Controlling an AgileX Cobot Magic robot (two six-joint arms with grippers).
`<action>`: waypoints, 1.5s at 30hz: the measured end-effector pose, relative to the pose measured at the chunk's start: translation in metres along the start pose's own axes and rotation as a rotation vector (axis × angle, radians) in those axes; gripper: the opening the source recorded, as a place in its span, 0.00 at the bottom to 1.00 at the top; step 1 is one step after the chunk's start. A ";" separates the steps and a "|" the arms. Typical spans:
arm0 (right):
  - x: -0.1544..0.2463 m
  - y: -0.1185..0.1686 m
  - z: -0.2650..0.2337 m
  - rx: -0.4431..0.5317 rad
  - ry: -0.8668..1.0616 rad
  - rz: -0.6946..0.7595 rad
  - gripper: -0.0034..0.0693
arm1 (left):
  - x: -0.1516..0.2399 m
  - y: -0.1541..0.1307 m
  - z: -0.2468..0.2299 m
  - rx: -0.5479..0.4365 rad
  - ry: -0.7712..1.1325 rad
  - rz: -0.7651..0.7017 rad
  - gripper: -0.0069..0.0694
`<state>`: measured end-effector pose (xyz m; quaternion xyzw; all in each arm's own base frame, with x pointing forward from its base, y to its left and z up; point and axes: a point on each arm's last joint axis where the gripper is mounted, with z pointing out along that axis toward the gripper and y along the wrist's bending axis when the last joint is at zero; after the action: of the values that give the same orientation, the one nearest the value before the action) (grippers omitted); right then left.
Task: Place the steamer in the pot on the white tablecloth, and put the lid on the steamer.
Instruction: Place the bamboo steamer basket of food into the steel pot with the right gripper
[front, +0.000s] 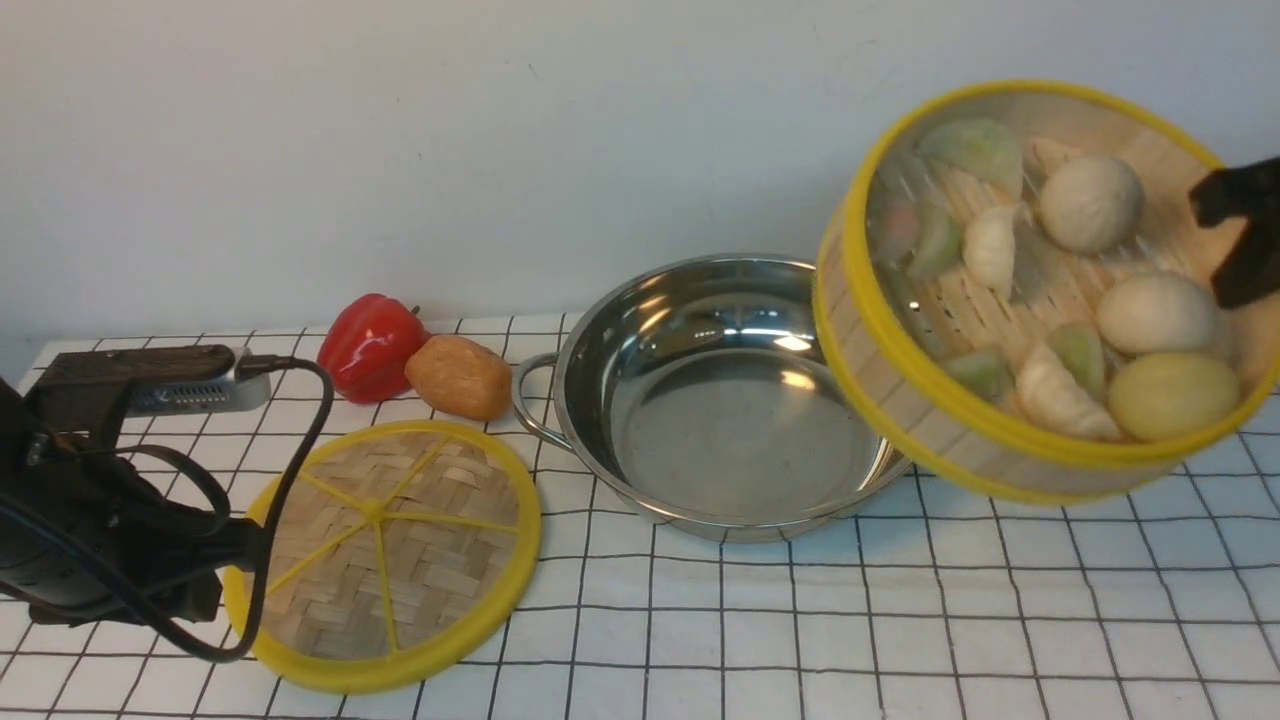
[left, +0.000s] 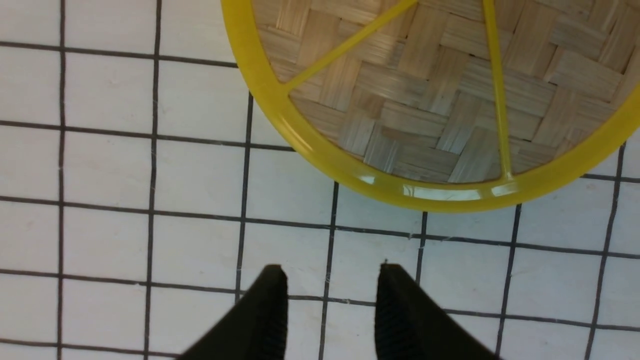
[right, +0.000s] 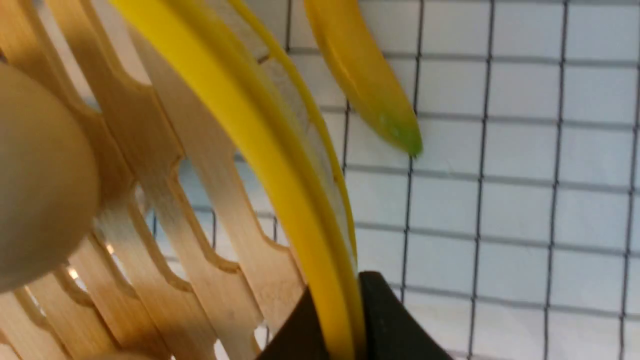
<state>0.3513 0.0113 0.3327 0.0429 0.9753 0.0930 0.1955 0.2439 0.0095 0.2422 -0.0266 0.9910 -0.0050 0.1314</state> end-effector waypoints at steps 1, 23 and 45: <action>-0.003 0.003 0.005 -0.002 0.008 -0.007 0.12 | 0.000 0.000 0.000 0.001 0.001 -0.001 0.41; -0.062 0.112 0.144 -0.061 0.078 -0.157 0.12 | -0.003 -0.009 0.002 0.098 -0.016 0.002 0.41; -0.060 0.115 0.190 -0.046 0.128 -0.169 0.12 | -0.003 -0.009 0.002 0.098 -0.022 0.008 0.41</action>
<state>0.4864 0.1482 0.2054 -0.0498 0.9836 0.1009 0.1409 0.2477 0.0007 0.2416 -0.0159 0.9881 -0.0529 0.1433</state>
